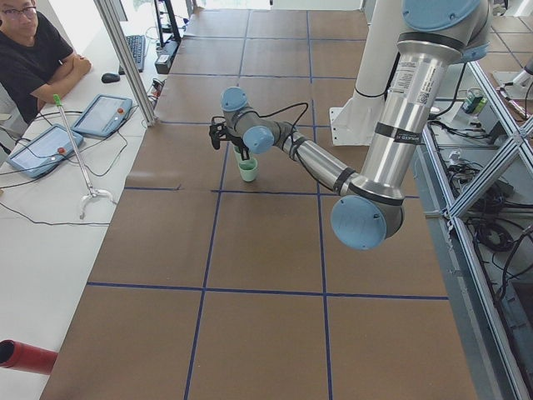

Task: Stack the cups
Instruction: 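Lift the held cup and carry it toward the other green cup, then insert the held cup into the other cup and open the left gripper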

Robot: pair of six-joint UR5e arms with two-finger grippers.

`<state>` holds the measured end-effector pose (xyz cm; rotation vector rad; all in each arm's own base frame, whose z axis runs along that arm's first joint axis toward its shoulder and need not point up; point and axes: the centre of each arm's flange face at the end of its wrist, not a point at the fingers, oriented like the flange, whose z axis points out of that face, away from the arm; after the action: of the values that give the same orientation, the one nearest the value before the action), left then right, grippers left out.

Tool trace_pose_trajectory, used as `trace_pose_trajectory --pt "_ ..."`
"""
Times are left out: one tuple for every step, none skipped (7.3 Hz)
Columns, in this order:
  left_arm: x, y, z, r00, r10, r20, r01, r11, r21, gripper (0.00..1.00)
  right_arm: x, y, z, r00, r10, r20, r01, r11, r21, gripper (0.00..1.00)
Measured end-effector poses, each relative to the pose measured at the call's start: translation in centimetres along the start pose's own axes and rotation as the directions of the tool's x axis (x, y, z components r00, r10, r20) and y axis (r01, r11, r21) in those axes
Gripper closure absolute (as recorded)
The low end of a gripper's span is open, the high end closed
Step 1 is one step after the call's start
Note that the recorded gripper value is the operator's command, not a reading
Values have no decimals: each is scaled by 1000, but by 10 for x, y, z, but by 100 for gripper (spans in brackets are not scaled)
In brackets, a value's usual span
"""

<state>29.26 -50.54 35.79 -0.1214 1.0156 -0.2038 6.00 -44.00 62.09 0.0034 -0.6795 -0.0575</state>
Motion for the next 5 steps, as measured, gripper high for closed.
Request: trace_pose_trajectory --pt "-1 0 1 1000 -3 2 3 1000 -1 100 0 0 0 1000 0 0 0 1000 0 0" --pt "-3 1 2 1000 -5 5 5 1000 -1 100 0 0 0 1000 0 0 0 1000 0 0" --pt "-5 1 2 1000 -7 8 7 1000 0 100 0 0 0 1000 0 0 0 1000 0 0" --pt "-7 1 3 1000 -10 11 10 1000 0 100 0 0 0 1000 0 0 0 1000 0 0" --pt "-8 1 4 1000 -10 13 11 1000 0 29 0 0 0 1000 0 0 0 1000 0 0"
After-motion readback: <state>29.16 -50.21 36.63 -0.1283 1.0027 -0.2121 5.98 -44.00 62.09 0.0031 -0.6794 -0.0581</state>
